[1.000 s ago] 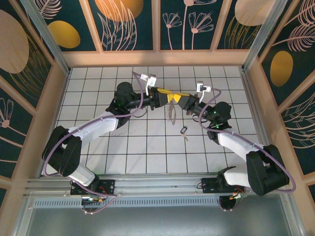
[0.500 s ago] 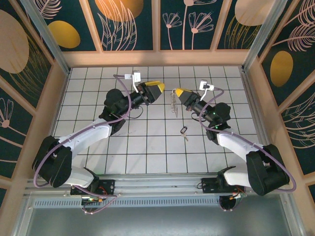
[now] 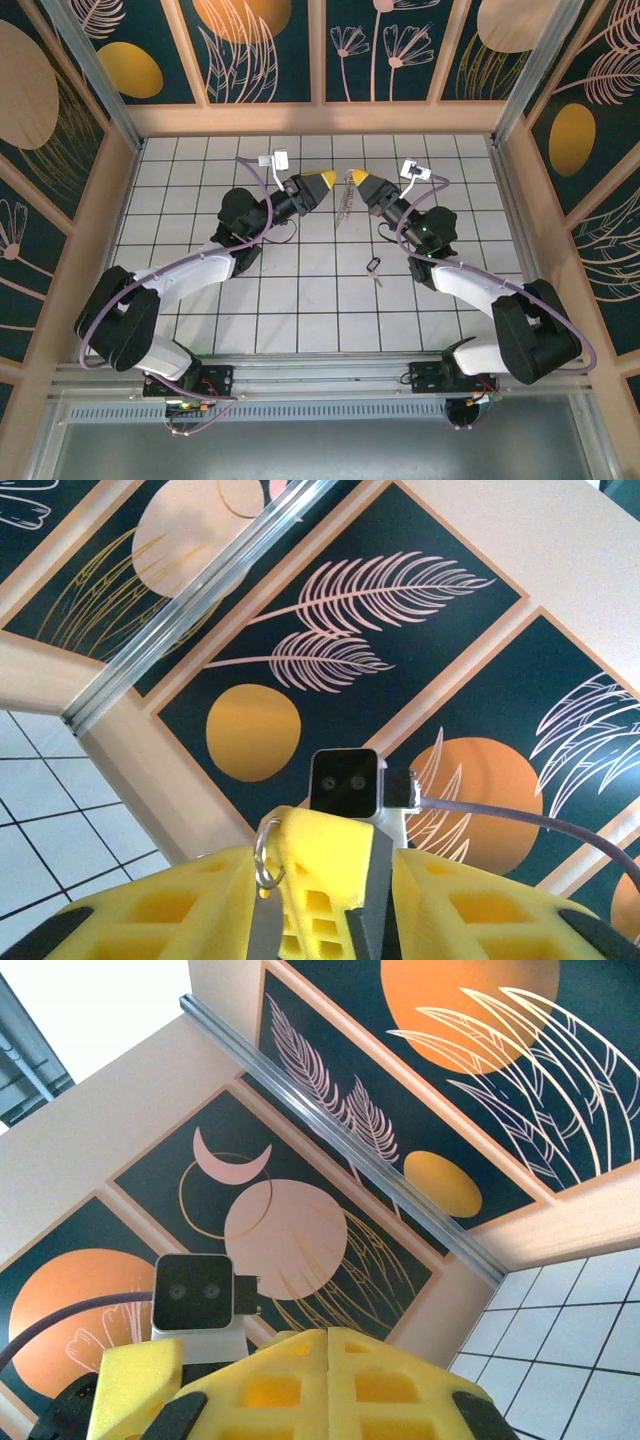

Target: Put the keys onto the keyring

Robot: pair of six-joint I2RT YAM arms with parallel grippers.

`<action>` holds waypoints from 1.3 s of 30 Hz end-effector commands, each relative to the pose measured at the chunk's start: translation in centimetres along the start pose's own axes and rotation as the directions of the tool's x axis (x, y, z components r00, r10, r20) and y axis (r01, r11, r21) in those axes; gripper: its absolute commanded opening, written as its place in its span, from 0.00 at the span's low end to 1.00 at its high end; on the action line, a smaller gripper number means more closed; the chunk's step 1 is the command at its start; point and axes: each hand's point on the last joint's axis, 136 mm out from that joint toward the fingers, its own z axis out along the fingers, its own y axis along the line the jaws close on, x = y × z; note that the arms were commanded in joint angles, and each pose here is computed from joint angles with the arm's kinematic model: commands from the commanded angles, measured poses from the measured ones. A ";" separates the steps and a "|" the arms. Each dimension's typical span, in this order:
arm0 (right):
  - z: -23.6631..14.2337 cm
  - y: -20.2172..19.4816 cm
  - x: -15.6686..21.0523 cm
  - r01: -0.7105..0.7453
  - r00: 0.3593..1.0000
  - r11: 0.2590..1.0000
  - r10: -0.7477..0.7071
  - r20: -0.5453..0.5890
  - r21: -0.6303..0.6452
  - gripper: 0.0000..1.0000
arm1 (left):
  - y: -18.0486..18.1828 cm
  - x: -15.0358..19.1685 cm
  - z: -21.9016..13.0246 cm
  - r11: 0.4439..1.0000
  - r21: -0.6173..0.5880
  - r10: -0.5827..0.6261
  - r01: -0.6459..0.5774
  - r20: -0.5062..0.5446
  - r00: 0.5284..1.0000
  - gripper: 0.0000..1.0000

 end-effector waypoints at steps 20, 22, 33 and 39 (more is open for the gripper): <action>1.2 2.8 -0.8 0.013 0.999 0.995 -0.009 0.039 -0.102 0.00 | 0.0 0.6 1.2 0.999 0.050 -0.013 0.013 0.003 1.000 0.40; 1.2 2.9 -0.8 0.012 0.999 0.994 -0.008 0.037 -0.106 0.00 | -0.1 0.7 1.3 0.999 0.052 -0.012 0.012 -0.002 1.000 0.39; 1.3 2.6 -0.1 0.005 1.000 0.995 -0.003 0.020 -0.102 0.00 | -0.1 0.7 1.5 0.998 0.054 -0.007 0.007 -0.002 1.000 0.33; 1.2 2.5 0.2 0.004 1.000 0.995 -0.004 0.009 -0.099 0.00 | 0.0 0.7 1.6 0.999 0.049 0.000 0.000 0.000 1.000 0.32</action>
